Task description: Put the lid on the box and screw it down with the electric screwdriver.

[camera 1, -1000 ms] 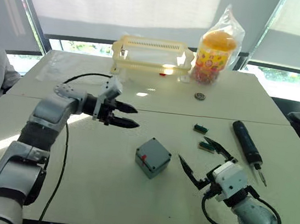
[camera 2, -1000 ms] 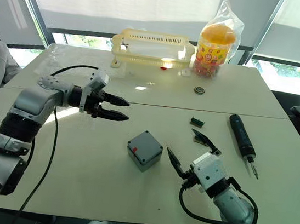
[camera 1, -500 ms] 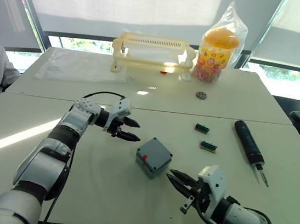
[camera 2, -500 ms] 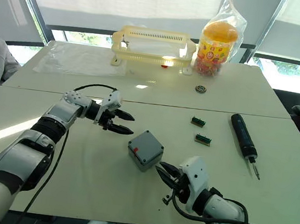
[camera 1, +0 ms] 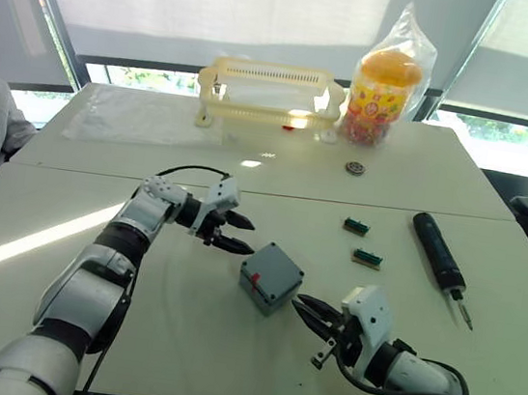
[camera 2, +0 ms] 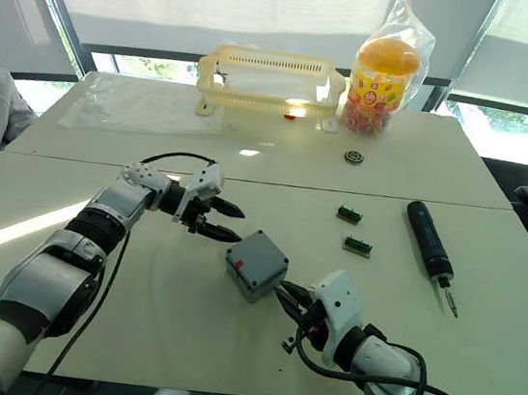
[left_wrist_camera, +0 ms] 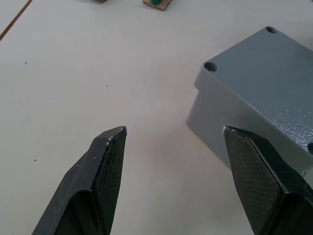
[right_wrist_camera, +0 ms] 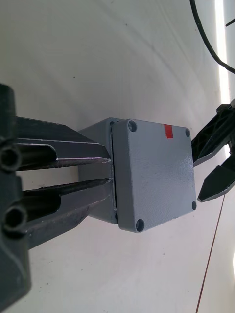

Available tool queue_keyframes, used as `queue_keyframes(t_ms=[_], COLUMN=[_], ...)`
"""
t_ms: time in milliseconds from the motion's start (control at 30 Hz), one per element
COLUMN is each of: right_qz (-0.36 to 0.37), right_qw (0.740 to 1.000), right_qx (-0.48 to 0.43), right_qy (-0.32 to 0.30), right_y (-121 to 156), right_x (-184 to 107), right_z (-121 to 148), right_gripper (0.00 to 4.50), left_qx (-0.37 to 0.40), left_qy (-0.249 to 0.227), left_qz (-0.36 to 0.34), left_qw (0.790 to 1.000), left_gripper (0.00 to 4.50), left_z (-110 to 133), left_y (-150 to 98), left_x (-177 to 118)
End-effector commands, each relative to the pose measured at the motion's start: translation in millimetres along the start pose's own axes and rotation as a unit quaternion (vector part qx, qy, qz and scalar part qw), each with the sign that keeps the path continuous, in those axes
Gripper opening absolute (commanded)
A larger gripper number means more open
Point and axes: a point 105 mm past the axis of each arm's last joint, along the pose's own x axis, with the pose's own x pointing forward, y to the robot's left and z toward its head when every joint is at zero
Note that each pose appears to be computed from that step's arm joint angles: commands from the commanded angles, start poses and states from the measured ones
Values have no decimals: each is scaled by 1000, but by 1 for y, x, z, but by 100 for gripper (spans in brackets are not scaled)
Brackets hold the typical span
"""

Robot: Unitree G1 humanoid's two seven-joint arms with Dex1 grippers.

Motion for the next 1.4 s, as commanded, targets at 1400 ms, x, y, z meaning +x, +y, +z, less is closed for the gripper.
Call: queue_keyframes(t_ms=[1400], right_qz=[19], right_qw=[999], right_qx=[-17], right_qy=[-25], right_y=[4], right_x=[14], right_z=[7], right_gripper=[48], left_qx=[6], left_qy=[-3], left_qz=[9], left_qw=[1000], left_gripper=[318], left_z=[0], left_y=[-8], left_x=[-10])
